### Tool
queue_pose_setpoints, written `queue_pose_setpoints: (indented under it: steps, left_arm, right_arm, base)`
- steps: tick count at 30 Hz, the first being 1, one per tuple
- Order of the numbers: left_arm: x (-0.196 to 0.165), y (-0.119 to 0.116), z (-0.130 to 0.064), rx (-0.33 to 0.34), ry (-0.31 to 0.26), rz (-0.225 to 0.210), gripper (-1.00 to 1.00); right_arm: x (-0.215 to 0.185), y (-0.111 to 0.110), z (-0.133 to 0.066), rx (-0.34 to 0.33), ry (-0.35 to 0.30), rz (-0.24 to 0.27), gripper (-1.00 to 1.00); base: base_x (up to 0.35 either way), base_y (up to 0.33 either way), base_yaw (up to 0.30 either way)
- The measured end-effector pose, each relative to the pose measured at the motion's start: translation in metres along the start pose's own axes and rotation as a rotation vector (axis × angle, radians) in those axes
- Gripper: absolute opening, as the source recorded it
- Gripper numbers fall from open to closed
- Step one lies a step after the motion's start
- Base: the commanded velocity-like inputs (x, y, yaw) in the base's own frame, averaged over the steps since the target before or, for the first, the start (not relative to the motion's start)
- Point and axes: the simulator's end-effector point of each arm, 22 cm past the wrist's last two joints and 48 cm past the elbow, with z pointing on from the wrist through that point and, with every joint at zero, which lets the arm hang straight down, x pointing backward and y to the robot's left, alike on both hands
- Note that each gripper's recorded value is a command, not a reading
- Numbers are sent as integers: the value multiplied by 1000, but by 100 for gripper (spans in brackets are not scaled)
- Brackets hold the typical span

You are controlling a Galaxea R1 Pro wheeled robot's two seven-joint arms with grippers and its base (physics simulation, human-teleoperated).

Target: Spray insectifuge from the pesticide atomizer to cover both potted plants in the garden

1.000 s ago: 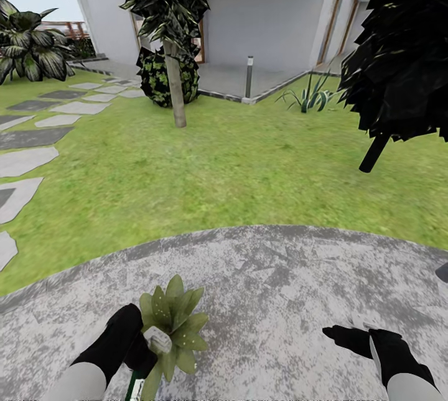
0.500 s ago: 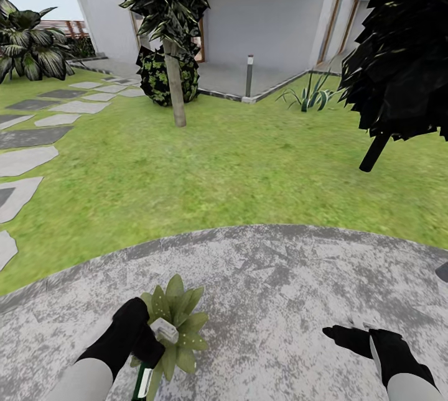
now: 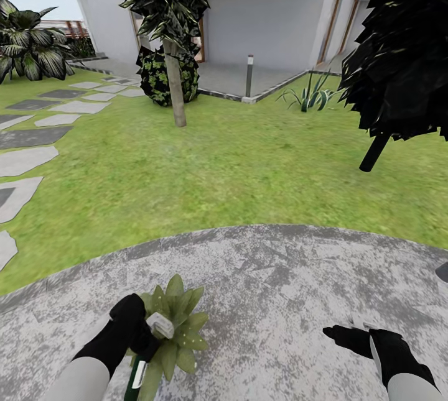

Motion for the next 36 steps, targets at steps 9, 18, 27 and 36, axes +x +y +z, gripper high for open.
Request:
queue_pose_setpoints:
  steps: [9,18,27,36]
  left_arm:
    - [22,18,5,-67,69,30,-100]
    - [44,6,24,-30,138,36,-100]
    - [58,-1,37,-4,181,38,-100]
    - [69,-7,46,17,213,38,-100]
  right_arm:
    - [0,0,0,0,0,0,100]
    - [4,-1,3,3,9,0,100]
    - [10,-3,7,6,23,1,100]
    - [15,-5,11,10,35,1,100]
  base:
    - [0,0,0]
    - [0,0,0]
    - [0,0,0]
    - [-14,33,0]
